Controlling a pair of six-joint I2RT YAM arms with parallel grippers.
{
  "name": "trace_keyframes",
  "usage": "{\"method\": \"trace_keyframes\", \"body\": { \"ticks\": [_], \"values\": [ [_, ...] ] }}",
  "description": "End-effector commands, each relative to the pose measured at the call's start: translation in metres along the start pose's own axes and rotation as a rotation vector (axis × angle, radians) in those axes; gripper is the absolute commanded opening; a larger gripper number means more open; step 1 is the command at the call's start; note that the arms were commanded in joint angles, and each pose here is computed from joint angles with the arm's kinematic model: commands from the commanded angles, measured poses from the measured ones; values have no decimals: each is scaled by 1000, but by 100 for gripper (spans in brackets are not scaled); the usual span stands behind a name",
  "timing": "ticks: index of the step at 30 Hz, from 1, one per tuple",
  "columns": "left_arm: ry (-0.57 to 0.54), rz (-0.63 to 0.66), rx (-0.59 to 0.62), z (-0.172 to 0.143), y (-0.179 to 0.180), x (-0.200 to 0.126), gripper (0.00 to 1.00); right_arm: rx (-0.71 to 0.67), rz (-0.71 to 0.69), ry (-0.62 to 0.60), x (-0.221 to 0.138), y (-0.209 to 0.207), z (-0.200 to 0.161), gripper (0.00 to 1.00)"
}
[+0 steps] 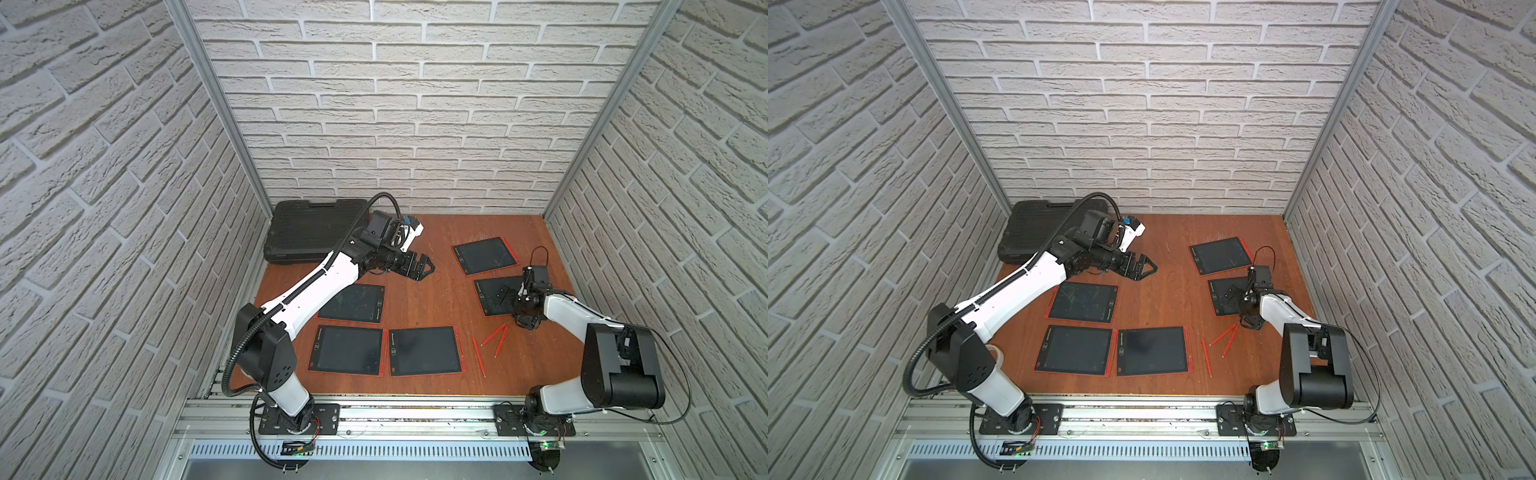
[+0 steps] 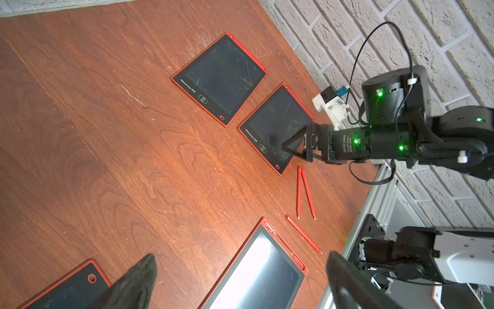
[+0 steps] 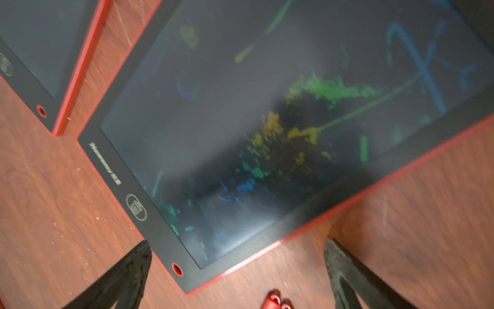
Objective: Place the stylus back onto the writing tablet
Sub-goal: Move the writing tablet to the center of the board.
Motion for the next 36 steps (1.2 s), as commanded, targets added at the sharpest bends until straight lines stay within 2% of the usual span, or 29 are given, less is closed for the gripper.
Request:
{"method": "trace_keyframes", "body": {
  "ticks": [1, 21, 32, 36],
  "values": [
    [-20, -5, 24, 1, -6, -6, 98, 16, 29, -28, 7, 5, 10, 100],
    [-14, 17, 30, 0, -3, -4, 98, -22, 121, 13, 38, 43, 32, 96],
    [-20, 26, 36, 0, -3, -6, 98, -160, 107, 9, 41, 89, 43, 96],
    [-24, 36, 42, 1, -2, -9, 98, -265, 85, 12, 28, 95, 28, 87]
  ]
}}
Point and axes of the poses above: each gripper's point midway between its finger pads, its own x axis out along the fingers, its own y axis along the line the jaws close on, z = x × y, the point moved 1 cm from there along -x, back along the fingers, and after that the axes turned 14 degrees about -x, right-handed, at the moved point
